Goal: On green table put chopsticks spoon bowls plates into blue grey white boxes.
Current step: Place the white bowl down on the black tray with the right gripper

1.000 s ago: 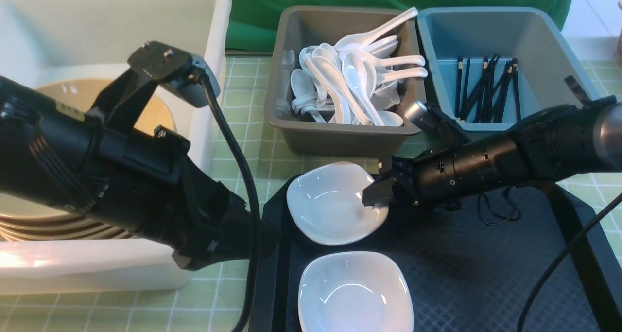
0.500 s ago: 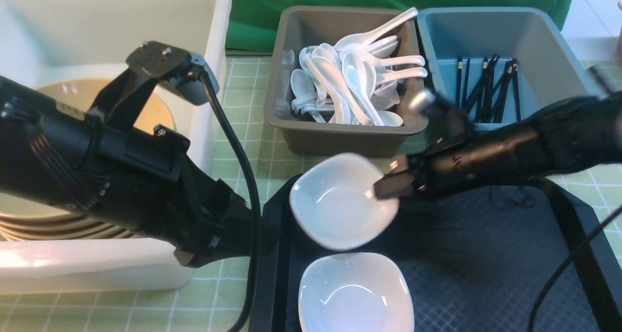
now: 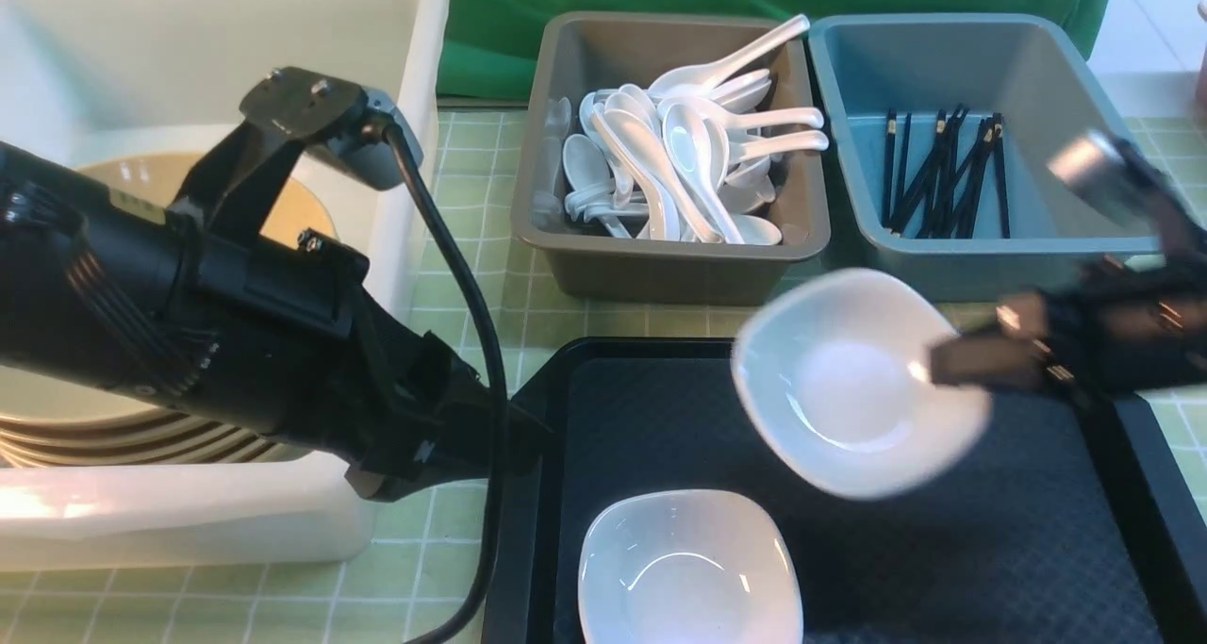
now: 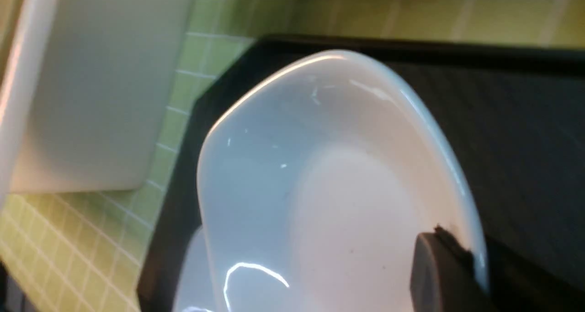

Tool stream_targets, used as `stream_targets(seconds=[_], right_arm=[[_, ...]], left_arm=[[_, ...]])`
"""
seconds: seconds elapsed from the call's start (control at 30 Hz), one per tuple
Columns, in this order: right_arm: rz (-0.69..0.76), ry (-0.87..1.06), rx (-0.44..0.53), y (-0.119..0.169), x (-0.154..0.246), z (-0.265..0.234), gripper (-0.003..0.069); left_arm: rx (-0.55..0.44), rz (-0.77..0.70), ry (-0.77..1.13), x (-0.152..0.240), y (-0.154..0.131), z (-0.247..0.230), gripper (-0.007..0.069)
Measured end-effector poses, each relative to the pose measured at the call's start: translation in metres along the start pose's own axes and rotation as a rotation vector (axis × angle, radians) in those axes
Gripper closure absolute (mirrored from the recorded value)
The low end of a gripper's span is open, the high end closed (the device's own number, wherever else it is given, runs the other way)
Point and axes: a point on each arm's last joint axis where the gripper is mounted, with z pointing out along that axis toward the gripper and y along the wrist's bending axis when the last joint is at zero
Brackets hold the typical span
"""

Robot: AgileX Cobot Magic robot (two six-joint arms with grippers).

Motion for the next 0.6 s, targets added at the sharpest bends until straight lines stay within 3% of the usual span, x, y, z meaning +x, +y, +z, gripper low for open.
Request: stream_targets(seconds=[0.17,0.6], right_arm=[[0.098,-0.002,0.113,-0.024,0.039,-0.003,0.0608],[0.138,0.06,0.16,-0.042,0.056,0.011,0.0571]], left_arm=[[-0.007,-0.005,-0.023,-0.002,0.001,0.0,0.0144],[-0.067,0.0,-0.104,-0.01,0.007,0.001,0.0144]])
